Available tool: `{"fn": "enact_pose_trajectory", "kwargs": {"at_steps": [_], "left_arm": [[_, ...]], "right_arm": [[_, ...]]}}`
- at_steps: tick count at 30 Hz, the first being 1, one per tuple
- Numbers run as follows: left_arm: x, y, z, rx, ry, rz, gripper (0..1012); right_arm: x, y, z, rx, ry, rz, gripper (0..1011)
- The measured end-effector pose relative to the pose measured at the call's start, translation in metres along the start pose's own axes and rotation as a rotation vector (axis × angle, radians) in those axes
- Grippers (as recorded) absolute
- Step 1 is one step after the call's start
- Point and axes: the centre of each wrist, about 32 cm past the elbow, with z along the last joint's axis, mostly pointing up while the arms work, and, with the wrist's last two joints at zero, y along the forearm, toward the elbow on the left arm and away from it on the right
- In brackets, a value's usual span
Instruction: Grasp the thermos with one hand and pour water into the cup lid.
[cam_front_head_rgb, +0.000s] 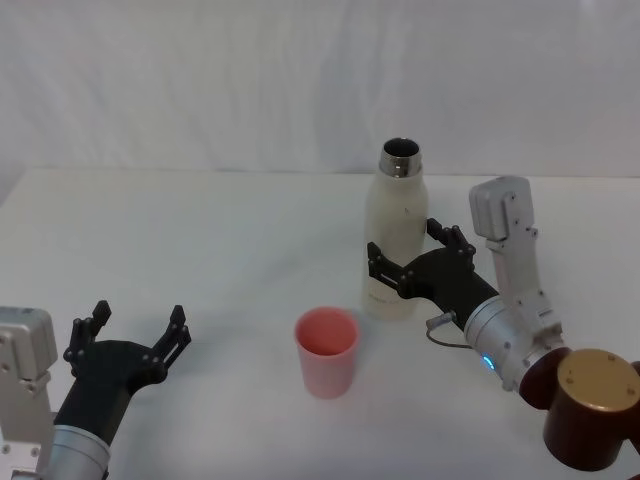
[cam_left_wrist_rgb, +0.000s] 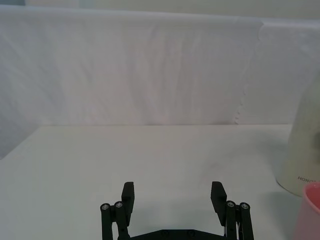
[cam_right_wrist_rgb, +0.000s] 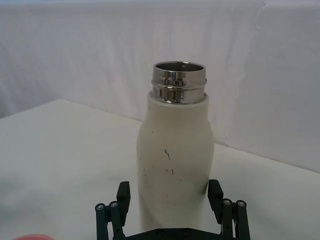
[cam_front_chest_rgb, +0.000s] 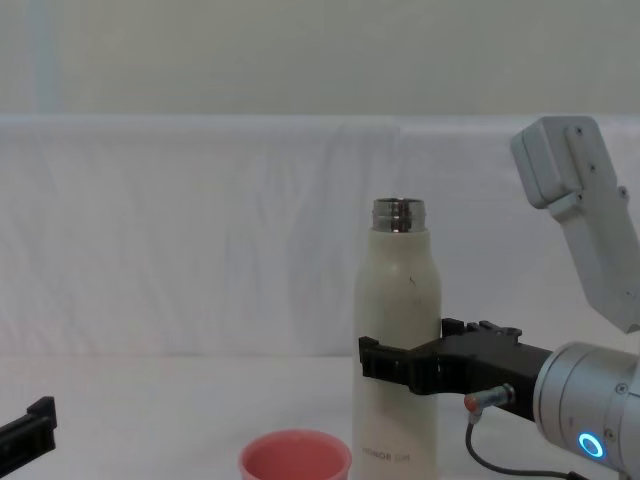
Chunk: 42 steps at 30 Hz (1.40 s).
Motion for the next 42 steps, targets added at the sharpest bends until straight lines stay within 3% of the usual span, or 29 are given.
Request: {"fn": "enact_pose_trajectory", "kwargs": {"at_steps": [26, 42], "left_arm": [[0.0000, 0.000, 0.000, 0.000, 0.000, 0.000, 1001], [0.0000, 0.000, 0.000, 0.000, 0.000, 0.000, 1001]], "right_arm": [[-0.0067, 0.010, 0.000, -0.003, 0.016, -0.031, 1001], [-0.0064, 0.016, -0.001, -0.008, 0.031, -0.042, 1001]]}}
